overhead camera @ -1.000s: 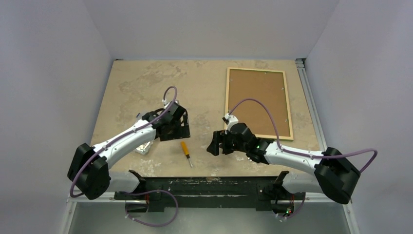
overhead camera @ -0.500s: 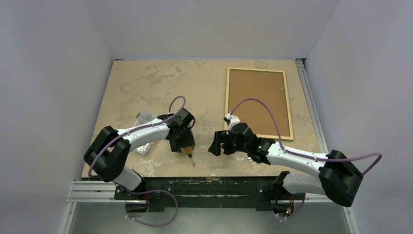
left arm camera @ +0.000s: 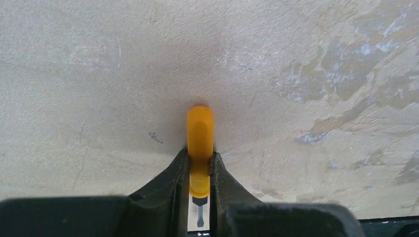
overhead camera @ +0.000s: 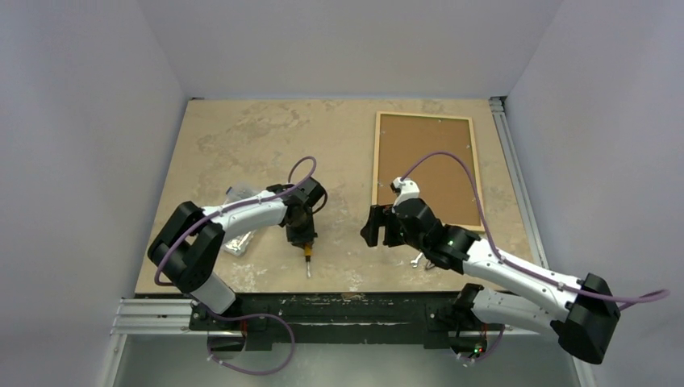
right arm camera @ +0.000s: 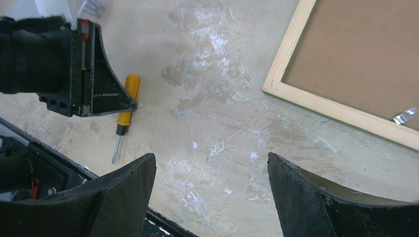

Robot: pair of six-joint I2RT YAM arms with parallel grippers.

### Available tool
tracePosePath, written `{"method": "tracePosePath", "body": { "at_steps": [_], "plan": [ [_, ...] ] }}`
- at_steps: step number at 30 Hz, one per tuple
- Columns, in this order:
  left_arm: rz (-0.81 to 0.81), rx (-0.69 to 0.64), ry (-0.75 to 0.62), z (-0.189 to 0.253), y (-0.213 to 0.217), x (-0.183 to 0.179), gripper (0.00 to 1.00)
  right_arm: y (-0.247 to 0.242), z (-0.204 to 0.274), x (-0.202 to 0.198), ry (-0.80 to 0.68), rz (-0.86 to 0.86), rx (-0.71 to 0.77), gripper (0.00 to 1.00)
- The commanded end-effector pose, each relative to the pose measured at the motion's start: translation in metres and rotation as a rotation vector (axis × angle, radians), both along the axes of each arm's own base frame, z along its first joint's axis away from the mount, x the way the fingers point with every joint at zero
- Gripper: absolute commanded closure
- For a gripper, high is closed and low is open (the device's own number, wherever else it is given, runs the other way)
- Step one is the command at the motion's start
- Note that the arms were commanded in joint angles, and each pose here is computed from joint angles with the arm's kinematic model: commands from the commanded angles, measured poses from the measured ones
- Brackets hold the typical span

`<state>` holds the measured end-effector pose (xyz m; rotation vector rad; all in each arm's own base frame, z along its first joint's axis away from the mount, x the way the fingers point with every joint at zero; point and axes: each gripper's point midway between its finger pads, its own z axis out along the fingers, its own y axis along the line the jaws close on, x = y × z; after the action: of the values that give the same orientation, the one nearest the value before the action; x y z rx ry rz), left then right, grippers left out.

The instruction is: Take the photo out of the frame

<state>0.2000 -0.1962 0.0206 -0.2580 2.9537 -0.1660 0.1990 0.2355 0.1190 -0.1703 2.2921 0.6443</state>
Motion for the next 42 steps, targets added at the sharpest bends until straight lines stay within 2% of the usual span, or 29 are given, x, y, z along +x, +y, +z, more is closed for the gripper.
{"method": "tracePosePath", "body": {
  "at_steps": [1,2,7,12,15,17,21,24,30,35,42],
  "plan": [
    [-0.139,-0.032,-0.069,0.009,-0.006,0.009,0.96,-0.022,0.031,0.016,-0.094,-0.069,-0.045,0.17],
    [-0.168,-0.055,-0.082,0.011,-0.01,0.01,1.0,-0.026,0.03,0.017,-0.086,-0.067,-0.053,0.17],
    [-0.307,-0.242,-0.198,0.022,-0.042,0.017,1.0,-0.034,0.017,0.025,-0.007,-0.025,-0.005,0.17],
    [-0.5,-0.484,-0.332,0.06,-0.08,0.016,1.0,-0.009,0.019,0.009,0.097,0.186,0.143,0.13],
    [-0.704,-0.668,-0.42,0.101,-0.103,-0.001,1.0,0.024,0.057,-0.023,0.138,0.484,0.44,0.11],
    [-0.829,-0.746,-0.472,0.124,-0.11,-0.015,1.0,0.034,0.081,-0.031,0.098,0.569,0.57,0.11],
    [-0.91,-0.827,-0.514,0.152,-0.114,-0.028,1.0,0.036,0.074,-0.023,0.102,0.552,0.543,0.13],
    [-0.953,-0.903,-0.514,0.165,-0.119,-0.04,1.0,0.041,0.081,-0.029,0.078,0.625,0.615,0.19],
    [-1.002,-0.91,-0.51,0.169,-0.122,-0.053,1.0,0.047,0.079,-0.026,0.149,0.588,0.688,0.32],
    [-0.999,-0.904,-0.513,0.167,-0.123,-0.052,1.0,0.048,0.067,-0.022,0.184,0.549,0.683,0.35],
    [-1.0,-0.903,-0.514,0.17,-0.126,-0.049,1.0,0.047,0.06,-0.031,0.171,0.602,0.676,0.44]
  ]
}}
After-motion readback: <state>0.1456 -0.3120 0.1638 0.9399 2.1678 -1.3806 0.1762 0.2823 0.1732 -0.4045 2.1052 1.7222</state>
